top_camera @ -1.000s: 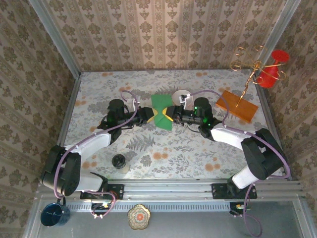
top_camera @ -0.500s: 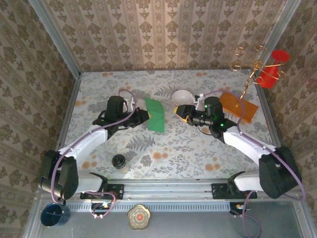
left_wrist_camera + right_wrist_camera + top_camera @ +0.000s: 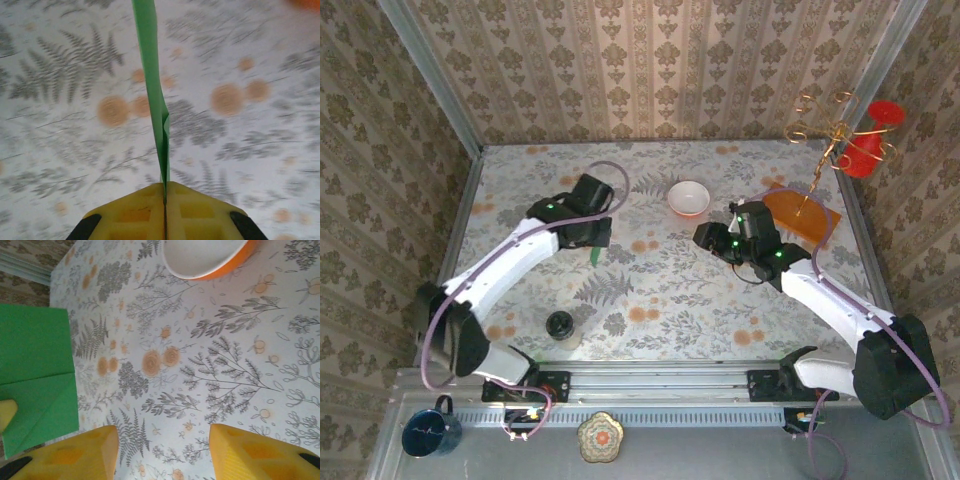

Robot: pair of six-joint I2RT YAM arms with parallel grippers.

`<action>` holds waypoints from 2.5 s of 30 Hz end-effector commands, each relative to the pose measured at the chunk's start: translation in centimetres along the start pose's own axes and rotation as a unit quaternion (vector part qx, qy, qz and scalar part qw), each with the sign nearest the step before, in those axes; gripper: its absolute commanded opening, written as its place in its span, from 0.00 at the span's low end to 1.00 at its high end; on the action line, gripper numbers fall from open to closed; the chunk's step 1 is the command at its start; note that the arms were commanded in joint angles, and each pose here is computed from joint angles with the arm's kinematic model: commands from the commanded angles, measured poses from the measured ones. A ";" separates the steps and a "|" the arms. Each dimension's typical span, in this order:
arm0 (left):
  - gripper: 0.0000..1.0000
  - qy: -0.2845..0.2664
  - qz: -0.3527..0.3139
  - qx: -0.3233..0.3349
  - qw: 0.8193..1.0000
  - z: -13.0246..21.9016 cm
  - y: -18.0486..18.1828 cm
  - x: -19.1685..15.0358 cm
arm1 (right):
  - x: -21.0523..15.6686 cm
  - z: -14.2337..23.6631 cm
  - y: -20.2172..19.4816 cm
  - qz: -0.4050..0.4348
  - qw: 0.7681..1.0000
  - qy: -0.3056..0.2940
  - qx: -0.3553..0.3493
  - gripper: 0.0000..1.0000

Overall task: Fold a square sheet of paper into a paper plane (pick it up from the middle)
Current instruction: Turn over the paper at the center of the table, then move the paper to the center of the table.

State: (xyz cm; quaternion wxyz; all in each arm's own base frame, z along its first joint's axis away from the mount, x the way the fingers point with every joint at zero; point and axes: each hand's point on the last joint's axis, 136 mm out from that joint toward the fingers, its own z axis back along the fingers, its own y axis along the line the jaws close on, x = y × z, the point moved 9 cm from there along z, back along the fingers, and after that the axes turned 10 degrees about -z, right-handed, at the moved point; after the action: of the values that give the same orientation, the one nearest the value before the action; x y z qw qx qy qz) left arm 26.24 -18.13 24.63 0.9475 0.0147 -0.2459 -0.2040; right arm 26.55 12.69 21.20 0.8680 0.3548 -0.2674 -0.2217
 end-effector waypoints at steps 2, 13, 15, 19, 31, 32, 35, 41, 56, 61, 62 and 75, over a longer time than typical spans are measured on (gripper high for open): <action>0.10 0.069 -0.091 0.166 0.979 -1.0 0.1 -0.4 | 0.3 0.6 -0.6 0.004 0.999 -0.024 -0.025 0.52; 0.18 0.127 -0.063 0.029 0.989 -9.3 -6.3 0.3 | -0.1 0.5 -2.4 -0.018 0.998 -0.030 -0.047 0.51; 0.24 0.129 -0.037 -0.045 0.990 -10.2 -7.6 0.2 | -0.2 0.7 -2.6 -0.019 0.998 -0.031 -0.051 0.51; 0.40 0.116 0.015 -0.156 0.981 -10.2 -8.2 0.5 | -0.2 0.6 -2.8 -0.016 0.998 -0.027 -0.053 0.51; 0.72 0.005 0.182 -0.201 0.962 -5.3 1.7 -0.9 | -4.2 -6.1 1.9 0.032 0.995 0.086 -0.041 0.49; 0.75 -0.004 0.207 -0.186 0.961 -5.2 3.5 -1.5 | -5.0 -7.1 2.8 0.038 0.993 0.102 -0.035 0.48; 0.85 -0.022 0.252 -0.168 0.953 -4.5 6.2 -3.4 | -7.3 -10.2 5.2 0.057 0.988 0.141 -0.026 0.46; 1.00 -0.049 0.319 -0.168 0.932 -3.9 9.2 -6.6 | -10.1 -15.6 7.9 0.066 0.981 0.180 -0.033 0.41; 0.99 -0.025 0.338 -0.201 0.919 -5.4 9.4 -7.0 | -11.6 -21.9 6.7 0.076 0.964 0.239 -0.091 0.40; 0.98 -0.019 0.333 -0.213 0.918 -5.7 9.2 -6.9 | -11.8 -21.8 5.0 0.094 0.956 0.248 -0.128 0.40; 0.98 -0.018 0.331 -0.216 0.918 -5.8 9.1 -6.9 | -11.7 -21.4 4.5 0.099 0.953 0.251 -0.135 0.40; 0.98 0.019 0.280 -0.276 0.919 -7.1 4.9 -5.6 | -8.4 -11.9 -0.5 0.144 0.941 0.291 -0.094 0.40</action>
State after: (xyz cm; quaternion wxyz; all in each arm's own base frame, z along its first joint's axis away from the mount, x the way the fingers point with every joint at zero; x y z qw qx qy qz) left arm 26.41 -10.56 15.63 0.9462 -0.2845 -0.1523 0.0244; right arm 28.55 24.66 10.10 0.9618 0.2694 -0.0448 -0.0180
